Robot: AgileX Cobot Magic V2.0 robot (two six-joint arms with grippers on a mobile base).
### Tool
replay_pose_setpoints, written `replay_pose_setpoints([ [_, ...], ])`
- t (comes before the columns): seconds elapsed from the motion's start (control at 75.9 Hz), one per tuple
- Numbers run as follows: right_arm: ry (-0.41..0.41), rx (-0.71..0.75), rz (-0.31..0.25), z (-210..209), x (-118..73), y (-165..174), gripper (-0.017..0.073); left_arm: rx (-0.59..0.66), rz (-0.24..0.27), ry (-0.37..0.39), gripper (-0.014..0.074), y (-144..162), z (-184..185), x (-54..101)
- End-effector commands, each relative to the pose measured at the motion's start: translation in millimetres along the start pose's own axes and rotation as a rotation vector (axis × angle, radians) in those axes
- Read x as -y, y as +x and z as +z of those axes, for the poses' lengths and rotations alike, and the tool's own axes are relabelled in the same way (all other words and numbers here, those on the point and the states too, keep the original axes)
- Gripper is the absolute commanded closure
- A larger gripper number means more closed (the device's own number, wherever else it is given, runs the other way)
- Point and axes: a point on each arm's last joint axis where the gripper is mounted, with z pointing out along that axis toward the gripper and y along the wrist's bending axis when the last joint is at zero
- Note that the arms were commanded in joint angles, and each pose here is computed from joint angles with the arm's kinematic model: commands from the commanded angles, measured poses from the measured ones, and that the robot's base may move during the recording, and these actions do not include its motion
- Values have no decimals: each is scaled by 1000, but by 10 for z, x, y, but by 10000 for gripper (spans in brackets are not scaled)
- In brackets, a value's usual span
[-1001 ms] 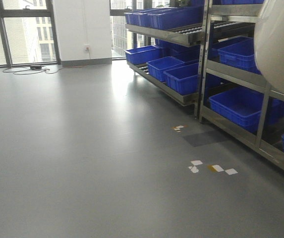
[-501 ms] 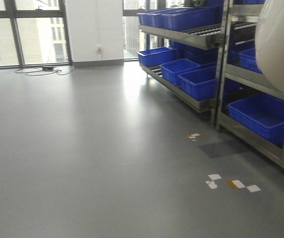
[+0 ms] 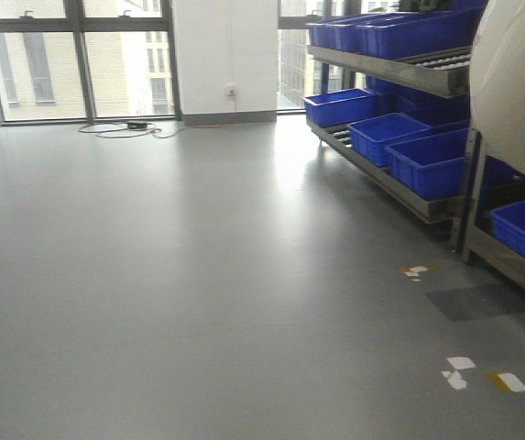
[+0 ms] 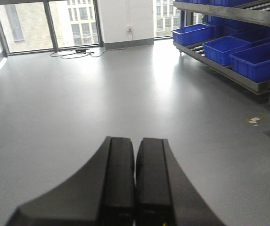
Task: Move white bin to right shelf second layer
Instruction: 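Keep driving toward the windows with the bin held in the right gripper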
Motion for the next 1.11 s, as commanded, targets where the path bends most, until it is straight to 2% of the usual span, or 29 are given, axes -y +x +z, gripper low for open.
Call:
replay_pose_setpoints([
  [0.0,-3,129,4,-63,-8,-177,503,65,-3,2,509,37,10,4],
  [1.093,-3,129,4,-63,-8,-177,503,65,-3,2,509,37,10,4],
])
